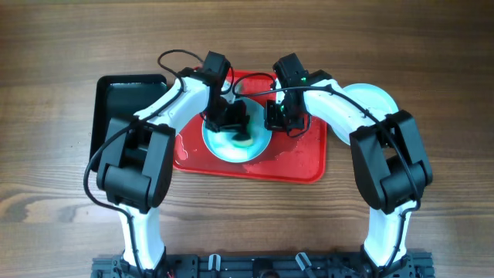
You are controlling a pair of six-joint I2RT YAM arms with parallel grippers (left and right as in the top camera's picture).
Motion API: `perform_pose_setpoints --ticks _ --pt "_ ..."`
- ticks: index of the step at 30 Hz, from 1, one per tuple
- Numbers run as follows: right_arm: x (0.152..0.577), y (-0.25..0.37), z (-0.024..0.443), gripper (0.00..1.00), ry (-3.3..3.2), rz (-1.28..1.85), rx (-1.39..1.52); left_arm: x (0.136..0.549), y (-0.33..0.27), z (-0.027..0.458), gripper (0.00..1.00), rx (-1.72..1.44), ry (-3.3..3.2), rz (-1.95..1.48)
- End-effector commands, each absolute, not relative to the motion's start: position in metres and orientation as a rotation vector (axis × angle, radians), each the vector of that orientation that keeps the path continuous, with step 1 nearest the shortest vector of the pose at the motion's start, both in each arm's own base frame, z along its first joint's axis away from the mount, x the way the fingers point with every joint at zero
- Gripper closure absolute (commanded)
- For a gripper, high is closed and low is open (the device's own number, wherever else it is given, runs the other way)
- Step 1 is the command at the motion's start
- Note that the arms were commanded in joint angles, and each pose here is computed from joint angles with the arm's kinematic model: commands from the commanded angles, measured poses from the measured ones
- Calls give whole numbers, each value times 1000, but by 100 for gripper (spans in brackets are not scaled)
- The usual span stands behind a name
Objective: Clean dirty plates on tray and stack at the side
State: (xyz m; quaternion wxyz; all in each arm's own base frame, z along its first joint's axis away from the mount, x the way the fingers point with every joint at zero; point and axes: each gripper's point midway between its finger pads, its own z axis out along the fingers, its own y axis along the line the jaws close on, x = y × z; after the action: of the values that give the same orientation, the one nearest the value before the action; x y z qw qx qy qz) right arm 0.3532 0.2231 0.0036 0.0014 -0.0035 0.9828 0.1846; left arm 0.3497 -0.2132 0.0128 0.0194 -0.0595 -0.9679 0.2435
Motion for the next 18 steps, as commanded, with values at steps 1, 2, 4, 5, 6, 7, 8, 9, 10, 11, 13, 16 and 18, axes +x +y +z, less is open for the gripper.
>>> perform_pose_setpoints --ticks 1,2,4,5,6,7,8,9,10,11,13,16,18 --pt "349 219 -9 96 3114 553 3 383 -211 4 96 -54 -3132 728" --pt "349 219 -9 96 3114 553 2 394 -203 3 96 8 -3198 649" --pt "348 219 -9 96 3114 553 2 409 -176 -2 96 215 -3296 397" --pt "348 219 -9 96 3114 553 2 411 -162 -3 96 315 -3318 274" --pt "348 219 -9 96 3114 553 3 410 -144 -5 96 403 -3333 120" --pt "348 219 -9 96 3114 553 3 407 -131 -5 96 459 -3332 -2" --pt "349 219 -9 96 3114 553 3 404 -123 -6 96 480 -3322 -74" --pt "349 219 -9 96 3114 553 3 397 -117 -6 96 473 -3300 -128" --pt "349 219 -9 96 3114 553 3 391 -115 -7 96 445 -3280 -147" --pt "349 219 -9 96 3114 553 2 383 -115 -8 96 349 -3253 -156" --pt "349 219 -9 96 3113 553 2 368 -124 -9 96 193 -3202 -112" --pt "346 226 -6 96 3118 627 -11 339 -183 11 96 -162 -3049 398" --pt "344 228 -5 96 3119 651 -12 348 -188 38 96 -171 -3069 498"
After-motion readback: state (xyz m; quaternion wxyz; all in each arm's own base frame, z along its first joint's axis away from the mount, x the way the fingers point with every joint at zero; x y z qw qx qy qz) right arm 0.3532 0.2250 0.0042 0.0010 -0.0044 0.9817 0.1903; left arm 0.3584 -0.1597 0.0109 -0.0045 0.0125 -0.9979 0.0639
